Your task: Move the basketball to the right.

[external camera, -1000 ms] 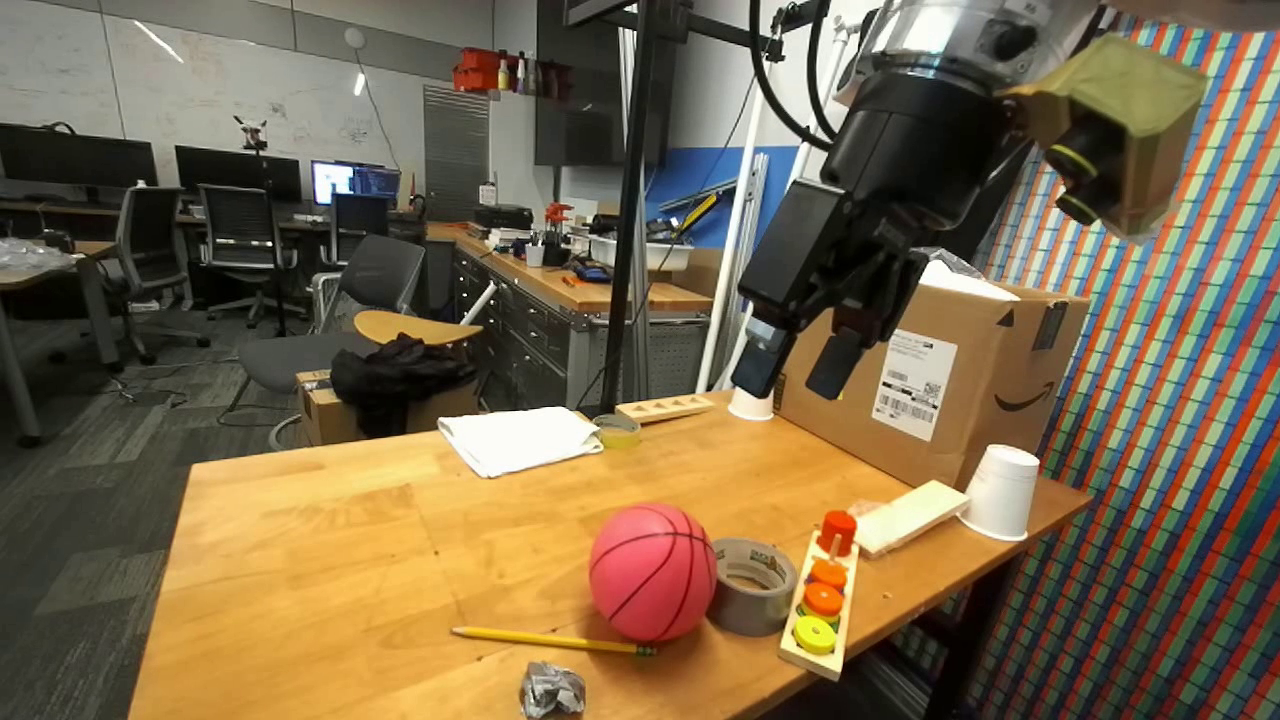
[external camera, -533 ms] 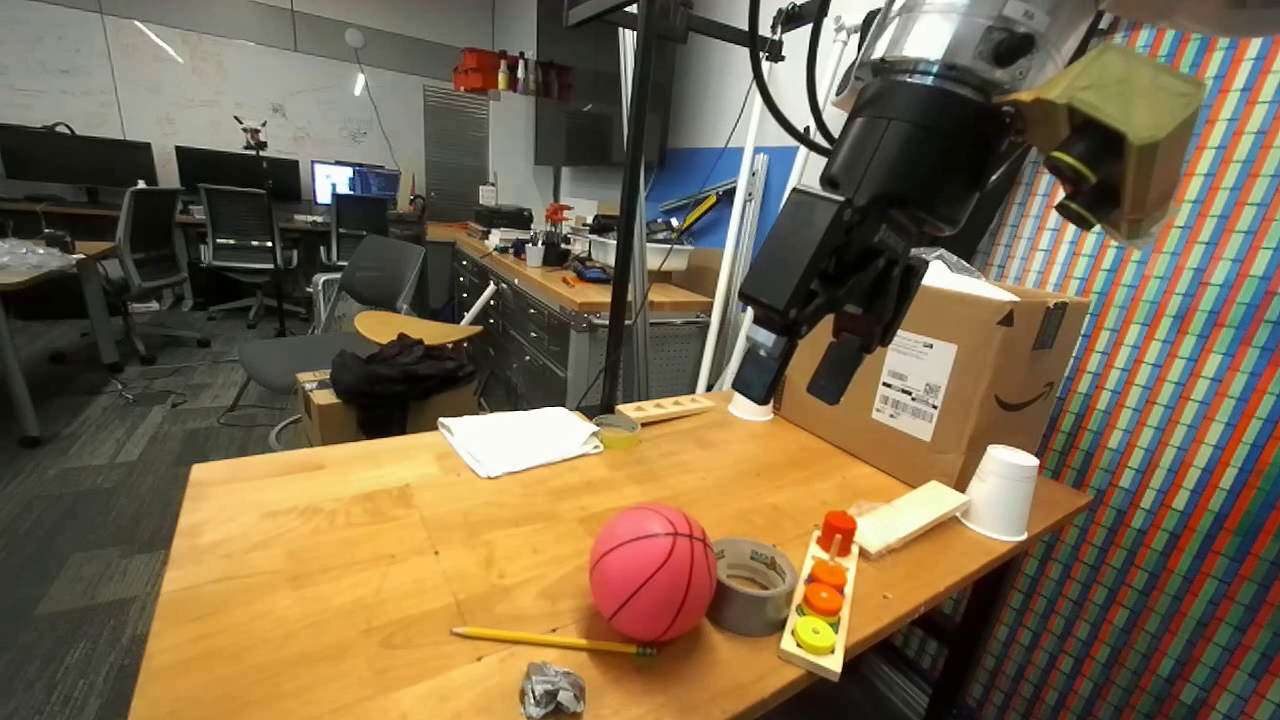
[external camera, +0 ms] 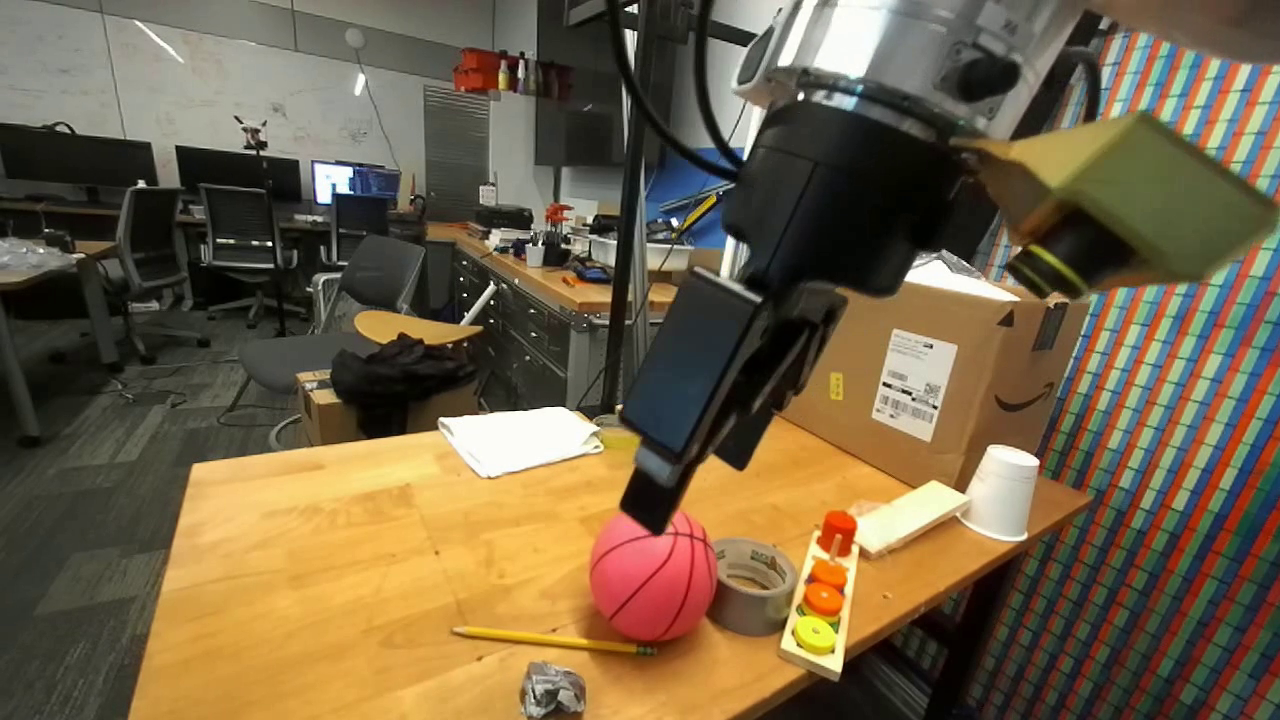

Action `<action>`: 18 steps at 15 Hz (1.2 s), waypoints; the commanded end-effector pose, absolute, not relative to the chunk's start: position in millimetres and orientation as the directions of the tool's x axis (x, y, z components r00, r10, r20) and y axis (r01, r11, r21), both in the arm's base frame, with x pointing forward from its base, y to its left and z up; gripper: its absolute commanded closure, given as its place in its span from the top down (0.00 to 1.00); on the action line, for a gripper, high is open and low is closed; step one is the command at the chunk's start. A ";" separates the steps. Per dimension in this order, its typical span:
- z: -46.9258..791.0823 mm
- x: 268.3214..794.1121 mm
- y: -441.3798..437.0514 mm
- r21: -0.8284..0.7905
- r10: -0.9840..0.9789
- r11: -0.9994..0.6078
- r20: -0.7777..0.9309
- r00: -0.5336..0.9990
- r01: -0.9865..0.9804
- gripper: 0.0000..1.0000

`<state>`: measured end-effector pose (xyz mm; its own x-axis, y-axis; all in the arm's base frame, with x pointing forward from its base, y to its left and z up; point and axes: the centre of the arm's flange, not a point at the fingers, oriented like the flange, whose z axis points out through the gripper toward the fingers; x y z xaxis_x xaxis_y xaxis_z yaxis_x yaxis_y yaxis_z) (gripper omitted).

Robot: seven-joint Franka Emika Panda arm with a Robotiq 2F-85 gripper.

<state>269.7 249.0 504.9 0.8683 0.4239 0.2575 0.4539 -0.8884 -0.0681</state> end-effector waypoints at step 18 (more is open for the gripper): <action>329.6 343.9 287.9 -0.172 0.661 -0.728 0.080 0.746 0.663 1.00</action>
<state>342.5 288.5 343.6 0.7535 0.6521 0.0839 0.6571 -0.7424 -0.1308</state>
